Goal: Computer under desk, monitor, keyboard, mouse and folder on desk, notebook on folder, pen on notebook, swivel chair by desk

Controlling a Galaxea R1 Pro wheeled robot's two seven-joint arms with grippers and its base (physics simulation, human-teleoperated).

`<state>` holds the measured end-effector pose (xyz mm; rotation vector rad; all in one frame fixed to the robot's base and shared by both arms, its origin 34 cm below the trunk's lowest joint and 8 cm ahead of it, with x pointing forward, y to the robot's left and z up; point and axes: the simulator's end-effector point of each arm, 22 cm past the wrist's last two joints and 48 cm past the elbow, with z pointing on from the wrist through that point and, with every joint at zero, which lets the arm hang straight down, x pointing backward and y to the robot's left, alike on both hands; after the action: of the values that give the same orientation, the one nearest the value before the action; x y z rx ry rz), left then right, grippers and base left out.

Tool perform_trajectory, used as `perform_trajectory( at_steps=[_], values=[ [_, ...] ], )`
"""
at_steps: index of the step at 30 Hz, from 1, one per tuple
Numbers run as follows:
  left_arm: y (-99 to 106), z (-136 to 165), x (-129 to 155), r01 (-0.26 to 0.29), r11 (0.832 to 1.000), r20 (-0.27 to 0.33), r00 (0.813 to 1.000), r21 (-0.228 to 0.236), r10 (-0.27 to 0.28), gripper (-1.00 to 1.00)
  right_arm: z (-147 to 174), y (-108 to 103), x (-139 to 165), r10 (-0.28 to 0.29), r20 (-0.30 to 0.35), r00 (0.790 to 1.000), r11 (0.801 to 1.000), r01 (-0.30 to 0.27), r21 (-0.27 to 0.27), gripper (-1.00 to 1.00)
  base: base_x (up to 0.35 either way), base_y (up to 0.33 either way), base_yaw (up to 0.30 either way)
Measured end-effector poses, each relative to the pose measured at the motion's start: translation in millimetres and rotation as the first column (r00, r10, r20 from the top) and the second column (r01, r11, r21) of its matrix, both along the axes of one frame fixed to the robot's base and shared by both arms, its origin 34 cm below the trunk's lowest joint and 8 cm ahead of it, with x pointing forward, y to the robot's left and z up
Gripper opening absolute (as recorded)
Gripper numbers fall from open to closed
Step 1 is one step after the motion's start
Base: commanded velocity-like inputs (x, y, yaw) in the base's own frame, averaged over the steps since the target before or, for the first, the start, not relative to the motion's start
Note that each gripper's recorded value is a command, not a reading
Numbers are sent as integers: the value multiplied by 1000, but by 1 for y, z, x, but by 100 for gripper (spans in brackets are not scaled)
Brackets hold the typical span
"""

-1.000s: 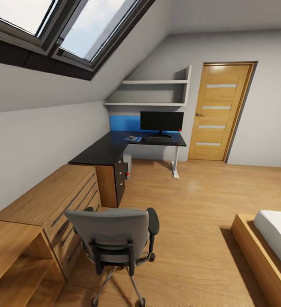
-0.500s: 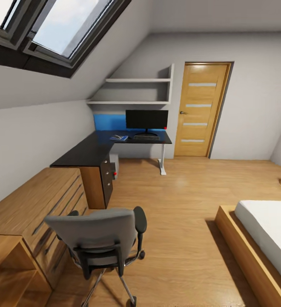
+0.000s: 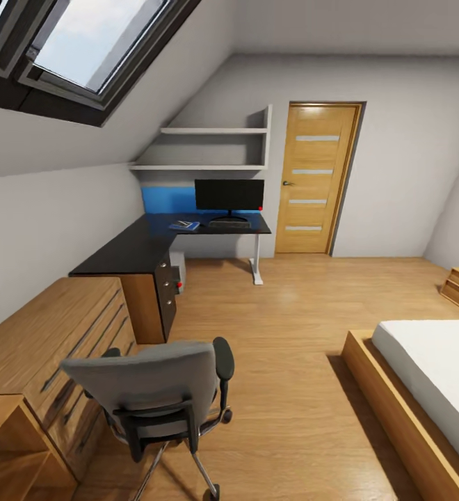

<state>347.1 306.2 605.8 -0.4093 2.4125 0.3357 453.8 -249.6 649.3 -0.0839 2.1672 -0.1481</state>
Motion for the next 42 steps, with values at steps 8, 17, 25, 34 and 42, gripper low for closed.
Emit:
perform_trajectory(
  at_steps=[8,17,25,34,42],
  values=[
    [0,0,0,0,1000,0,1000,0,0,100,0,1,0,1,0,1000,1000,-1,1,100,0,315,-1],
    [-1,0,0,0,1000,0,1000,-1,0,100,0,1,0,2,0,1000,1000,-2,1,100,68,300,0],
    [0,0,0,0,1000,0,1000,0,0,100,0,1,0,2,1,1000,1000,-2,1,100,89,116,0],
    [0,0,0,0,1000,0,1000,0,0,100,0,1,0,3,-2,1000,1000,-3,-1,100,8,85,0],
    [-1,0,0,1,1000,-2,1000,-2,-1,100,0,1,0,2,-2,1000,1000,-2,-1,100,0,100,0]
  ],
)
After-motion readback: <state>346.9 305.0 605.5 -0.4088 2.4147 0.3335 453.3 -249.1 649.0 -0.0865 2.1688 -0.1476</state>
